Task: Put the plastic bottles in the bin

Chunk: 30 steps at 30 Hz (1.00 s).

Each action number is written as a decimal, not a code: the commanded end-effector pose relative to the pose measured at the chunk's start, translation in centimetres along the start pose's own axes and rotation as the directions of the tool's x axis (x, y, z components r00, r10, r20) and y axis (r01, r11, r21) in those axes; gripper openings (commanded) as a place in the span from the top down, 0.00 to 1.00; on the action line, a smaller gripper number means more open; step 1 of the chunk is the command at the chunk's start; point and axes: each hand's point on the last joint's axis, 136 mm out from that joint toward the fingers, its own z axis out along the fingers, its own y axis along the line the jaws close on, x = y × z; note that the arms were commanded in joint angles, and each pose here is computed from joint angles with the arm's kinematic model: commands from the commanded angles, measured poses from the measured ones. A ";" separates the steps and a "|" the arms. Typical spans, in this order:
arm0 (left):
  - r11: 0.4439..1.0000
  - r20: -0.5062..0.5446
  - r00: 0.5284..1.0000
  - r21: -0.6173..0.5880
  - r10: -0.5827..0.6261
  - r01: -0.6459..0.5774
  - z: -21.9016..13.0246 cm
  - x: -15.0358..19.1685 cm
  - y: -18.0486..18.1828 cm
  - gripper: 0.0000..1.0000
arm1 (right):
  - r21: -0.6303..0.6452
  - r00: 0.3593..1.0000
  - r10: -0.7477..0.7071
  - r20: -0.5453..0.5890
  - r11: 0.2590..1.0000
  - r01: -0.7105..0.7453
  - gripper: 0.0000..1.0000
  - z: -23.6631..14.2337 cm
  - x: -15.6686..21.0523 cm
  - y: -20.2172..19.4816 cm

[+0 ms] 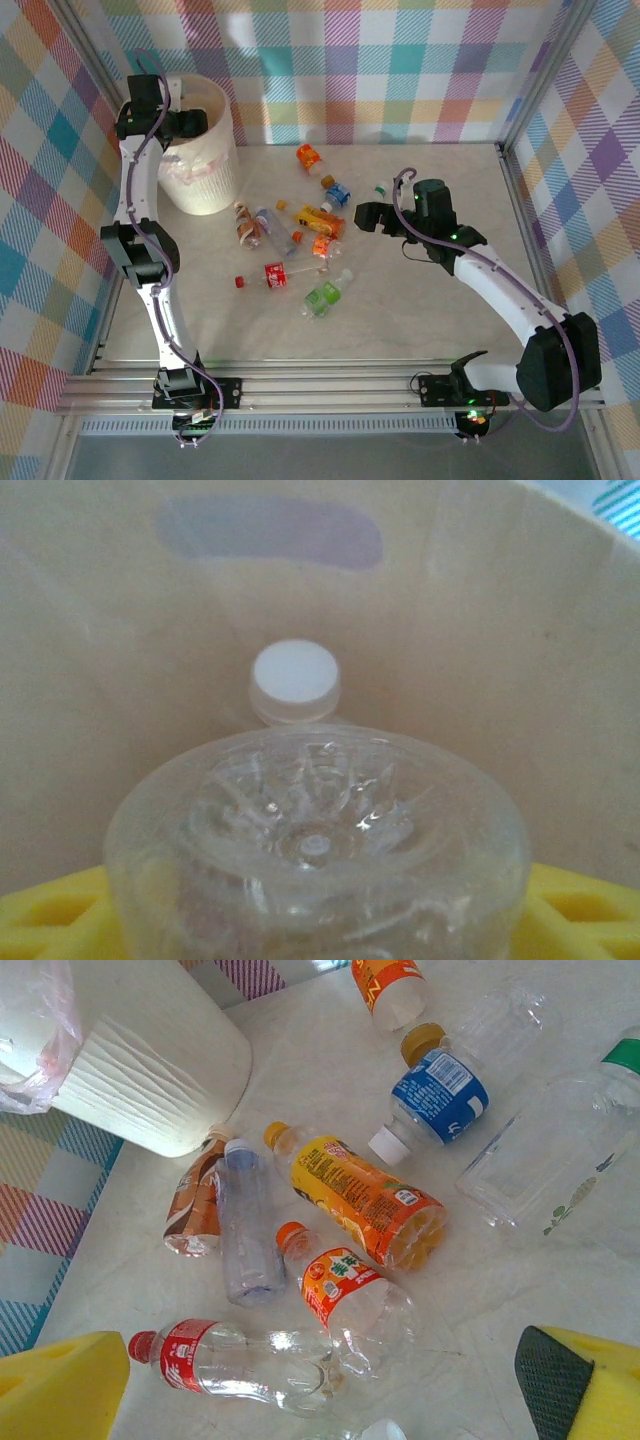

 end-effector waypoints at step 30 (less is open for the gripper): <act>0.948 0.256 0.931 0.248 -0.262 0.199 -13.9 -7.0 -11.8 0.00 | 0.304 0.954 0.299 -0.032 0.912 -0.276 0.00 2.5 5.1 -7.7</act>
